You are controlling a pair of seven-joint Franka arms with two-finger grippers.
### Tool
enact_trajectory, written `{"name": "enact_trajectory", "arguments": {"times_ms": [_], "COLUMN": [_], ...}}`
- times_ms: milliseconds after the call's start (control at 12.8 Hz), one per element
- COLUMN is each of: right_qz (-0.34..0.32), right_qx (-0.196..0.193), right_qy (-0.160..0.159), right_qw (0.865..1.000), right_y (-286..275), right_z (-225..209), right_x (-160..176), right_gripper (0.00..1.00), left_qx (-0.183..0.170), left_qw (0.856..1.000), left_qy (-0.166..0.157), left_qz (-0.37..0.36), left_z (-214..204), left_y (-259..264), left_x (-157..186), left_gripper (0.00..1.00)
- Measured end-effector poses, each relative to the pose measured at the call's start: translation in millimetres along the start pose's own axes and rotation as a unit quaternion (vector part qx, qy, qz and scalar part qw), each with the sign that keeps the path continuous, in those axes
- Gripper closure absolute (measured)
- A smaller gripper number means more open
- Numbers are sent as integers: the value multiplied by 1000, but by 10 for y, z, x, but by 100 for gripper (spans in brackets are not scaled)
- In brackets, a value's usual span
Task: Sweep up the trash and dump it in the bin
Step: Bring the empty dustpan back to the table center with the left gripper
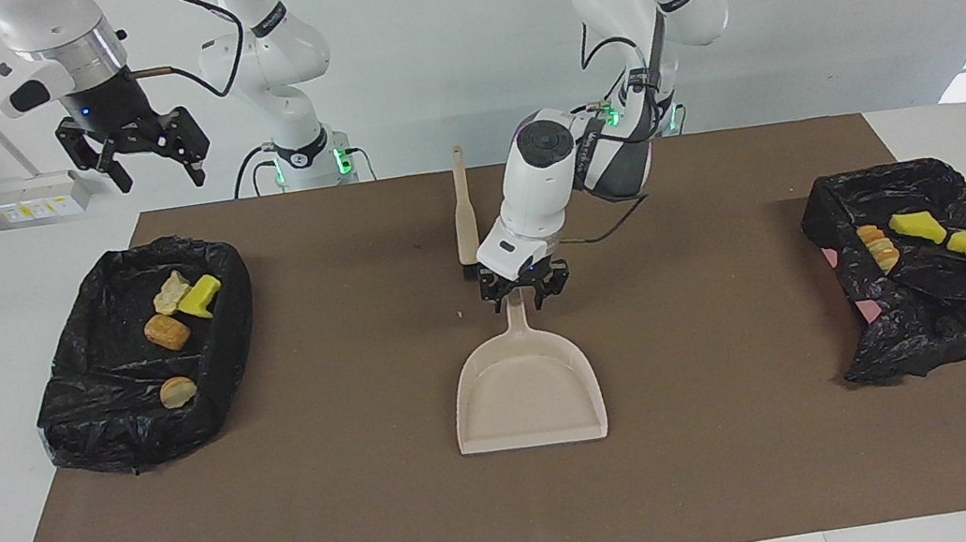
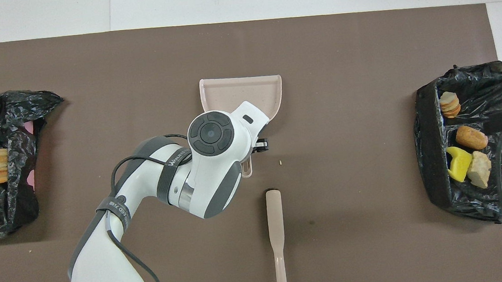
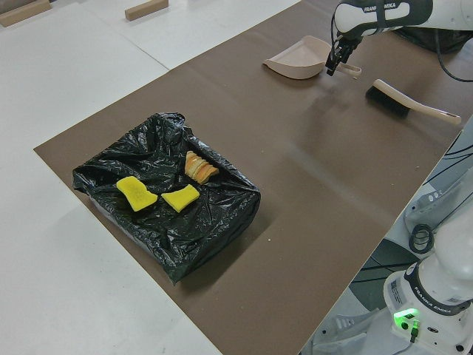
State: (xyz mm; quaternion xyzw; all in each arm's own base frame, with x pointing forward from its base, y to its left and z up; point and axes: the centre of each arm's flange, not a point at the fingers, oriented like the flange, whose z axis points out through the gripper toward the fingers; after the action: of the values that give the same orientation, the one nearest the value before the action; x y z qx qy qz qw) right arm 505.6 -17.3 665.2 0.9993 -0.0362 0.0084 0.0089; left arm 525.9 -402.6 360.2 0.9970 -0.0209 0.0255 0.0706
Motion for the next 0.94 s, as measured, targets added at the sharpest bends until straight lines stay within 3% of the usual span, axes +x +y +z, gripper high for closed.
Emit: {"name": "enact_trajectory", "arguments": {"times_ms": [78,390,623,935], "right_qz": [0,0,0,0], "right_qx": [0,0,0,0], "right_qy": [0,0,0,0], "right_qw": [1000,1000,1000,1000], "right_y": [0,0,0,0], "right_z": [0,0,0,0], "right_x": [0,0,0,0], "right_gripper": [0,0,0,0], "left_qx": [2,3,3,9], "left_qw": [1000,999,1000,998], "left_qy": [-1,0,5,-18], "left_qz": [-7,-42,-6,64], "left_z": [-109,-726,-1166,-1854], "left_y": [-79,-642,-1181,-2014], "left_x": [46,301,500,684], "left_gripper": [0,0,0,0]}}
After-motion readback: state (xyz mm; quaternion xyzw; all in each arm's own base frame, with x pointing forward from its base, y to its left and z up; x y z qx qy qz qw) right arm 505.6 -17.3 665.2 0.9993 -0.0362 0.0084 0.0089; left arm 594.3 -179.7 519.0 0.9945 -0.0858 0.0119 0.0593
